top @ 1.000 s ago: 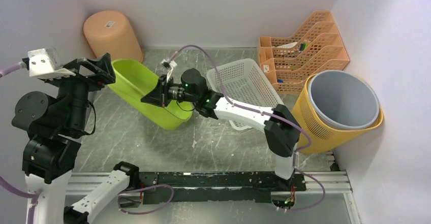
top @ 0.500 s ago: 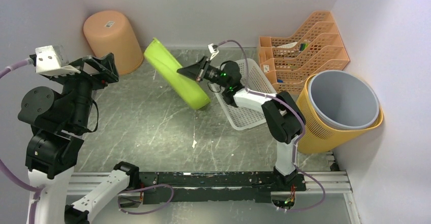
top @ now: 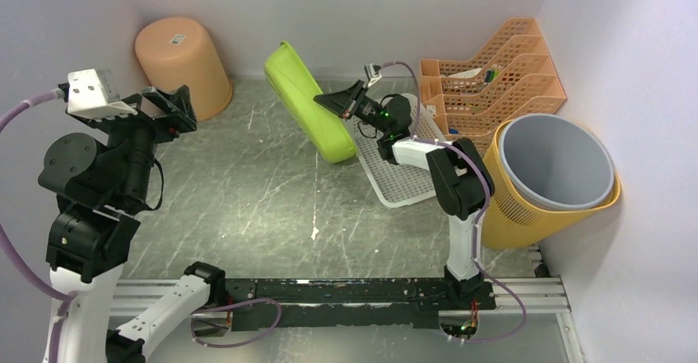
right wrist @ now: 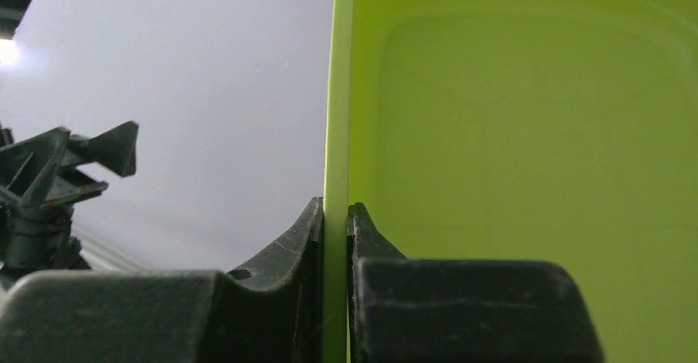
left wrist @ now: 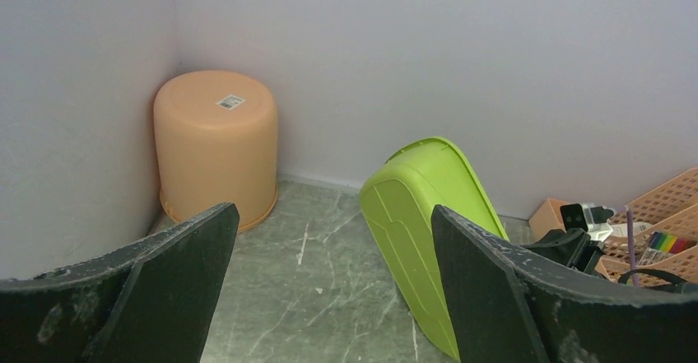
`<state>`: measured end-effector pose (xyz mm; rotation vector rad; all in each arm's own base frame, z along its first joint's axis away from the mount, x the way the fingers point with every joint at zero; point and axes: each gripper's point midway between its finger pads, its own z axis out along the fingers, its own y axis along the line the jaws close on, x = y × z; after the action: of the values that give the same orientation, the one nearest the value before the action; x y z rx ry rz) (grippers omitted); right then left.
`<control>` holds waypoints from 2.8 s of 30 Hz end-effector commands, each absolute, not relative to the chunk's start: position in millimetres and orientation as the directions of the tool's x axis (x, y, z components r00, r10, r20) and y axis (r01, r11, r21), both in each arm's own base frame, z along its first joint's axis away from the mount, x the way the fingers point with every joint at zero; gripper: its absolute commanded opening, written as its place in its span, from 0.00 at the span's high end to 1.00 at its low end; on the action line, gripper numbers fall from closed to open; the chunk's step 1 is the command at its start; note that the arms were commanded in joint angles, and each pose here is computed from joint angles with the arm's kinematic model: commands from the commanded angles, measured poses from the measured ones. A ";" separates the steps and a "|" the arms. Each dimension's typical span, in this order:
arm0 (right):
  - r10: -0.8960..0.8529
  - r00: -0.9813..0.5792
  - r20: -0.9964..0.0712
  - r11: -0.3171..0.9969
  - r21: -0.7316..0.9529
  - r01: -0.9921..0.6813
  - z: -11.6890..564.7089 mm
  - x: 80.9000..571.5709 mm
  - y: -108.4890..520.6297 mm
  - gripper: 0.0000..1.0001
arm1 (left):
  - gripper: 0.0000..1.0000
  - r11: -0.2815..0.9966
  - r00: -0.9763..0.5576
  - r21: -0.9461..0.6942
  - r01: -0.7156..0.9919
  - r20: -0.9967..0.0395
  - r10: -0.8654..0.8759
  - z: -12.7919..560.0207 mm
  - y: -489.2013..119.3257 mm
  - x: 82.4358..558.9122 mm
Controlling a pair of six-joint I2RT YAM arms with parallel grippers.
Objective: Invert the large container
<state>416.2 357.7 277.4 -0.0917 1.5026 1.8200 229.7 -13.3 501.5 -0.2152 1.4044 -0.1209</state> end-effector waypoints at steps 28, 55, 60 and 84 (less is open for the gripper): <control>0.450 -0.877 -0.171 -0.280 0.905 -0.320 242.8 359.0 459.4 1.00 | 0.01 0.985 0.151 -0.169 -0.018 -0.975 -0.164 520.5 -19.3 234.4; 0.439 -0.775 -0.454 0.395 0.873 -0.287 120.4 410.1 394.2 1.00 | 0.01 0.985 0.126 -0.172 -0.021 -0.978 -0.168 503.1 -21.7 240.0; 0.391 -0.767 -0.509 0.487 0.822 -0.297 112.7 404.2 388.9 0.96 | 0.01 0.985 0.114 -0.172 -0.010 -0.979 -0.170 499.3 -26.2 245.8; 0.078 -0.728 -0.681 0.759 0.514 -0.400 75.7 379.6 387.1 0.58 | 0.01 0.987 0.076 -0.161 -0.001 -0.984 -0.161 486.5 -33.9 259.3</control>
<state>369.1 380.7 70.6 -0.1195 2.2550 1.0066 255.6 -30.3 485.6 -0.1420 1.4949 -0.1104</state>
